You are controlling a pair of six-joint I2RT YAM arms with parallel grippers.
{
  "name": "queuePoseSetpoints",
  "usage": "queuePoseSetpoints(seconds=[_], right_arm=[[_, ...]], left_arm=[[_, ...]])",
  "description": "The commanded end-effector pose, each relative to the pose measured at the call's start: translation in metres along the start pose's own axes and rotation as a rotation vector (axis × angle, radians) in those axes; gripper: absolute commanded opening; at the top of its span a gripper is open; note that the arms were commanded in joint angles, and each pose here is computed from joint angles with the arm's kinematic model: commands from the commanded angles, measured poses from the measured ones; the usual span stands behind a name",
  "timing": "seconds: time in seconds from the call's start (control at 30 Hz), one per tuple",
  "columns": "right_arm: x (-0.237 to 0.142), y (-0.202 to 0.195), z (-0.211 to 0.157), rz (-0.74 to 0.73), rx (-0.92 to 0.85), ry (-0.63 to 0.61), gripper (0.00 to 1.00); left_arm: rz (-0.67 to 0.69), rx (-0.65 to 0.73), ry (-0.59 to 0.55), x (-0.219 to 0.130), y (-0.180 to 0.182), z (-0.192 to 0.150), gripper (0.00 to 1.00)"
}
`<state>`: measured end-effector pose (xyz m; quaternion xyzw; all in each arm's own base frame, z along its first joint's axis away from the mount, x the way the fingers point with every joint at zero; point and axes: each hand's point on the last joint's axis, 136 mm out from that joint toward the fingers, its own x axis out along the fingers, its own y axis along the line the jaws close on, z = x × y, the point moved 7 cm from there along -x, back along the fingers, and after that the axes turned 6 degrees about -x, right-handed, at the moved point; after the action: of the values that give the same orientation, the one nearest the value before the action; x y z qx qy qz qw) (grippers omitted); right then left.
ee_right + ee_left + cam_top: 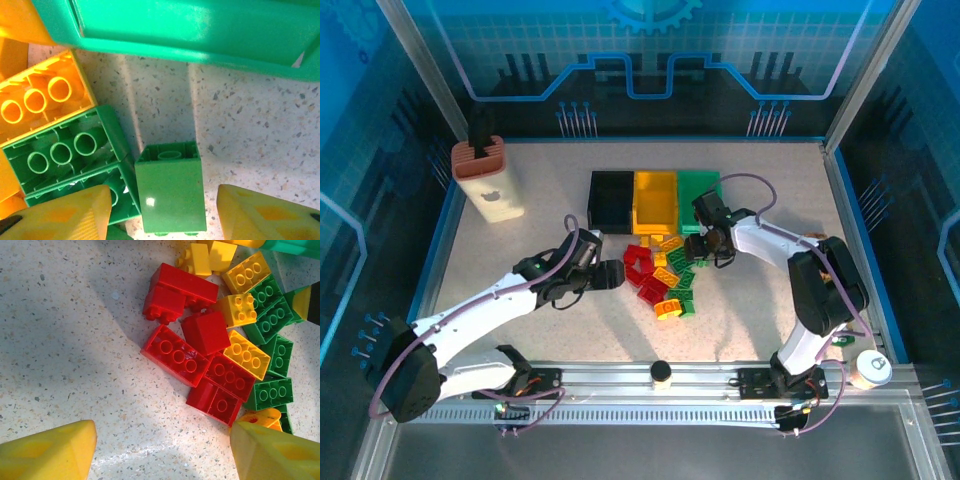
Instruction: Sort the legos into containers by color
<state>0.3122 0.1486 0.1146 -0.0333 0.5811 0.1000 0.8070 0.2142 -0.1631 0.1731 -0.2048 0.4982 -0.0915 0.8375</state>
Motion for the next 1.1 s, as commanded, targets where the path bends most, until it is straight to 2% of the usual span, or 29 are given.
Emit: queuePoseSetpoints(seconds=[0.0,0.5,0.73,0.93,1.07], right_arm=[[0.001,0.001,0.004,-0.018,-0.008,0.014,0.56],[0.009,-0.006,-0.005,-0.072,0.003,0.031,0.48],[0.013,-0.006,-0.008,-0.075,0.003,0.046,0.49],[0.015,-0.012,-0.011,-0.125,0.015,0.054,0.44],[0.017,-0.010,-0.011,-0.104,0.017,0.053,0.43]], left_arm=[[-0.012,0.029,-0.039,-0.008,-0.007,0.009,0.71],[-0.008,0.021,-0.054,-0.009,-0.001,0.005,0.70],[-0.016,0.022,-0.059,-0.010,-0.002,0.006,0.70],[-0.021,0.019,-0.061,-0.010,-0.003,0.006,0.70],[-0.029,0.016,-0.069,-0.011,-0.005,0.008,0.70]])
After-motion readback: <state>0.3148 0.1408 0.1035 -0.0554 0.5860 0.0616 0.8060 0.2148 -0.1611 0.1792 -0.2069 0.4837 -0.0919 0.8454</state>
